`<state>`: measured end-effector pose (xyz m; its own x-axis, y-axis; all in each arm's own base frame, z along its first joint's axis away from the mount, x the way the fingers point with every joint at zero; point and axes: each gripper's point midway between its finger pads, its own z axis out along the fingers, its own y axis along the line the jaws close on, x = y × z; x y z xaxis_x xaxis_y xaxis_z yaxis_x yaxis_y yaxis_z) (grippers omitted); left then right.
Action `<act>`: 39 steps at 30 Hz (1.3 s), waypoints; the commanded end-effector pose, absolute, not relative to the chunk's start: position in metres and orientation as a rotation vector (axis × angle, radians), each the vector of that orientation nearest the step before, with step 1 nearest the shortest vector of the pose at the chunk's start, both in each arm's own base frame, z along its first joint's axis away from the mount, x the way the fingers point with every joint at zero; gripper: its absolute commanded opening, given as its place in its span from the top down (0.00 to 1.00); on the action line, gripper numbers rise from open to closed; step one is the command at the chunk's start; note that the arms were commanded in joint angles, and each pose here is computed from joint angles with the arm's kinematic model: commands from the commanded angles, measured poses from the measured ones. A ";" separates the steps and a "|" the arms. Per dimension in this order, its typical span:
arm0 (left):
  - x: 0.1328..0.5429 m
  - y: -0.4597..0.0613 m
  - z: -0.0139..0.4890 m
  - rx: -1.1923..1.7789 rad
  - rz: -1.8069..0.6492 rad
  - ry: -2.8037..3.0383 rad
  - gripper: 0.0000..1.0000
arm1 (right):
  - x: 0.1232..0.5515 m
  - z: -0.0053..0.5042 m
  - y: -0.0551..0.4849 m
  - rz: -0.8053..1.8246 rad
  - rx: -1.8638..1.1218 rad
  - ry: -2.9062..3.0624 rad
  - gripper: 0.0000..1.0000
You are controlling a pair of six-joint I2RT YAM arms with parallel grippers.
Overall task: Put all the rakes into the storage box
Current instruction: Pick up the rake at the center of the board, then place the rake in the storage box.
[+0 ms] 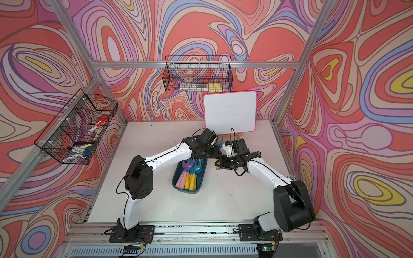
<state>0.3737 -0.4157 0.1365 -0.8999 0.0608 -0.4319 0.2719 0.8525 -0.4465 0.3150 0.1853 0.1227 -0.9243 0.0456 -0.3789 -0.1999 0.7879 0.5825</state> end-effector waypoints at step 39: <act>0.318 -0.297 0.129 0.182 -0.278 2.713 1.00 | 0.327 0.126 0.169 0.740 -0.054 2.509 0.49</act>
<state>0.3257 -0.3194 0.1374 -0.9034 0.0723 -0.4226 0.1884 0.9524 -0.2397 0.3230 0.1712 0.1290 -0.8704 0.0972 -0.4827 -0.1839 0.8453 0.5017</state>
